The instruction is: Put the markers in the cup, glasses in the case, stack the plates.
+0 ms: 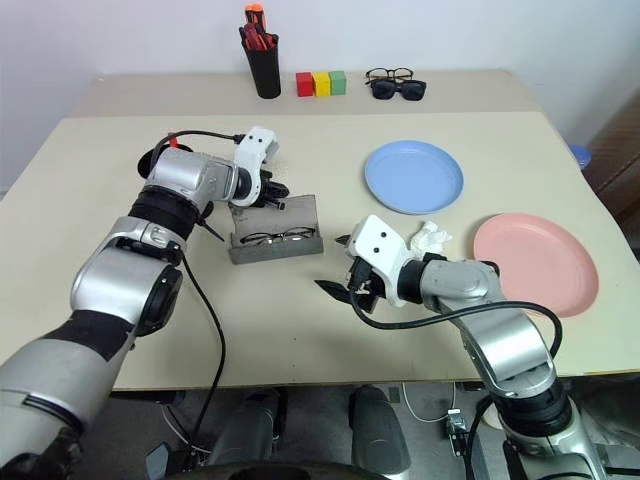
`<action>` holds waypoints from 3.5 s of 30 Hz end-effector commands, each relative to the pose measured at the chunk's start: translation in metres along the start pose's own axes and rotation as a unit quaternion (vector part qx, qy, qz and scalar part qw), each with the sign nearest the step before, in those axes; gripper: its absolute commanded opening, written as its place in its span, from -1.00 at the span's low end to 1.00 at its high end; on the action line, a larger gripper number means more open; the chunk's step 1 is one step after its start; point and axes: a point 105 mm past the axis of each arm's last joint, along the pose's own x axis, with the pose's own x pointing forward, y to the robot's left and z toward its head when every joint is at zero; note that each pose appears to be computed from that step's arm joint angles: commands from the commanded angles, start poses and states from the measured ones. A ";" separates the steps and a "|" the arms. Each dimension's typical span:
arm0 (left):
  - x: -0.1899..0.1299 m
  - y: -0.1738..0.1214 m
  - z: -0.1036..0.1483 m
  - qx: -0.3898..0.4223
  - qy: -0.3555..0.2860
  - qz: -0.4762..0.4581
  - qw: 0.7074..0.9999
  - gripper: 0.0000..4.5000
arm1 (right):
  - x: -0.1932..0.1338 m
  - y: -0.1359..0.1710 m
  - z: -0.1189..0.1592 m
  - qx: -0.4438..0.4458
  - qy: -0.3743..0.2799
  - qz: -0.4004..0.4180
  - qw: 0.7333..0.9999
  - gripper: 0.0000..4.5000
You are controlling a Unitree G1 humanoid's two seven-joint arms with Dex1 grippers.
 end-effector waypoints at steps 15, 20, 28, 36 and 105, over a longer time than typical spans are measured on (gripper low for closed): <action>-0.067 -0.037 -0.046 0.092 0.001 -0.066 0.994 -0.97 | -0.006 -0.032 0.008 -0.040 -0.002 -0.030 0.999 0.79; -0.078 -0.044 -0.067 0.133 -0.026 -0.081 0.987 -0.97 | -0.012 -0.063 0.007 -0.044 0.008 -0.087 0.995 0.79; -0.109 -0.058 -0.050 0.278 -0.238 -0.075 0.928 -0.97 | -0.007 -0.137 -0.032 -0.027 0.102 -0.237 0.966 0.79; -0.115 -0.063 -0.063 0.241 -0.275 -0.094 0.926 -1.00 | 0.009 -0.162 -0.065 -0.046 0.155 -0.265 0.951 0.22; -0.104 -0.036 -0.074 0.172 -0.299 -0.085 0.935 -1.00 | -0.178 -0.136 -0.079 -0.073 0.289 -0.456 0.839 0.33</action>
